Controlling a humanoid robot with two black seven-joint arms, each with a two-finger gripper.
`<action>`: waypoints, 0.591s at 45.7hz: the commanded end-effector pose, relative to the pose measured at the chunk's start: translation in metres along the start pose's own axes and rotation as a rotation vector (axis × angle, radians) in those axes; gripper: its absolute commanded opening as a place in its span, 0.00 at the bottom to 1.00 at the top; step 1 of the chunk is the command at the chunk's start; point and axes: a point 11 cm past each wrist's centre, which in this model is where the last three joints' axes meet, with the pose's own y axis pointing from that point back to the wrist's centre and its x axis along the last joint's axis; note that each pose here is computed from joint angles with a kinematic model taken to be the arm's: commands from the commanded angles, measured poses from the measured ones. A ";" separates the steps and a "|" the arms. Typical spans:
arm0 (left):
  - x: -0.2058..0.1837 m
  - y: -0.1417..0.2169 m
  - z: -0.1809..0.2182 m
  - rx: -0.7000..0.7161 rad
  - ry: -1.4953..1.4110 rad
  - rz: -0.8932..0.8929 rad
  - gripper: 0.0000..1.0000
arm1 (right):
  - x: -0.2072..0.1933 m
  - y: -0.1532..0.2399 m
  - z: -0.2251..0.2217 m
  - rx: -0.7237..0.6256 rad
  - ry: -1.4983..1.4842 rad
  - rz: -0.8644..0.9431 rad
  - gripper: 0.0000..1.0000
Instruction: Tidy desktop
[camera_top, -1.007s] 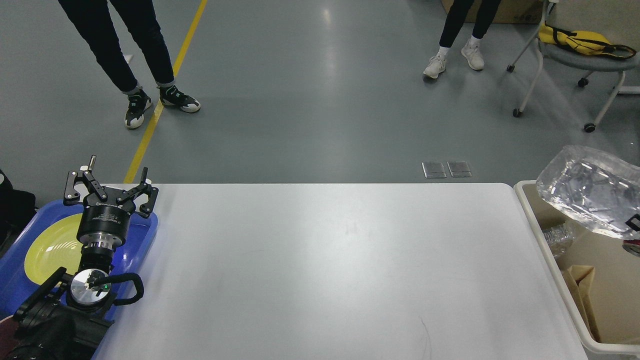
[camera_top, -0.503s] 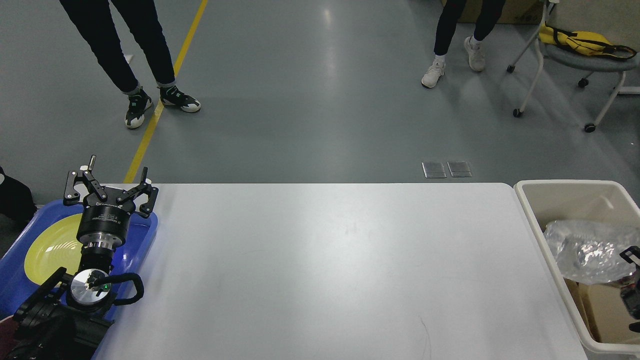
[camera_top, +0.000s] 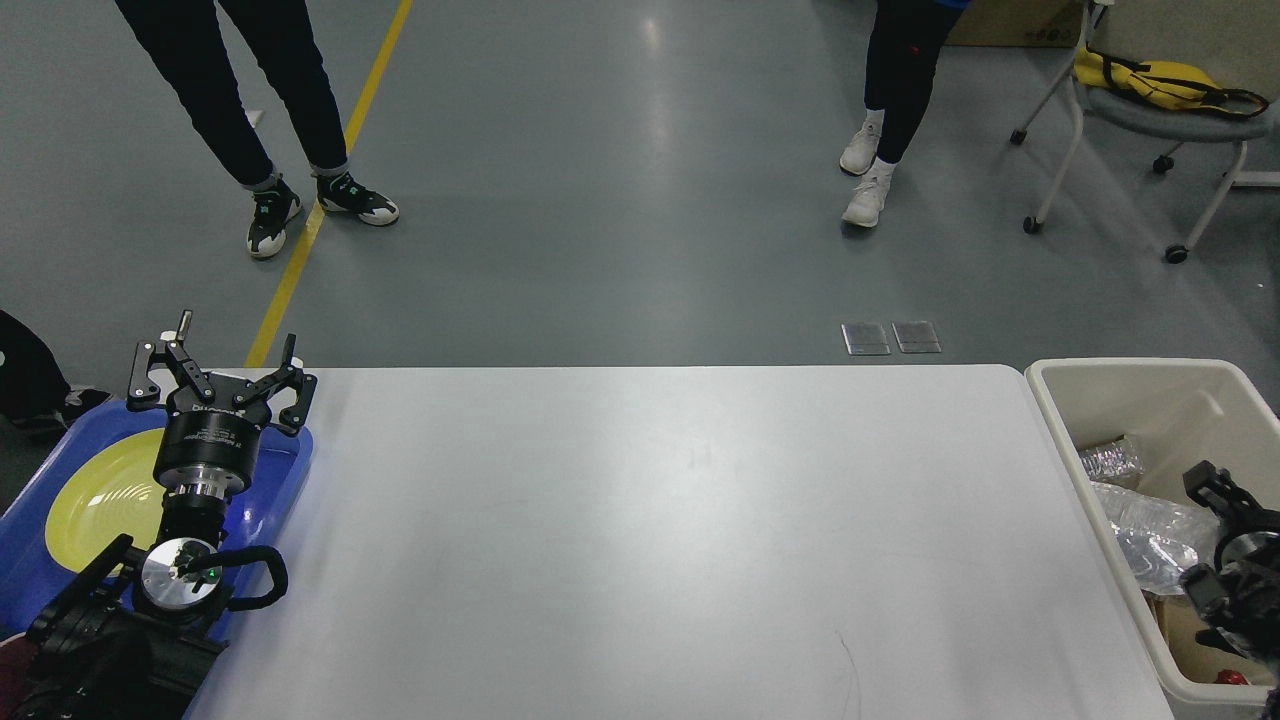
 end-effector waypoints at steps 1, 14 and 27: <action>0.000 0.000 0.000 -0.002 0.000 0.000 0.97 | 0.024 -0.003 -0.047 0.078 -0.033 -0.028 1.00; 0.000 0.000 0.000 0.000 0.000 0.000 0.97 | 0.112 0.030 -0.200 0.418 0.062 -0.222 1.00; 0.000 0.000 0.000 0.000 0.000 0.000 0.97 | 0.089 0.149 -0.253 0.553 0.271 -0.637 1.00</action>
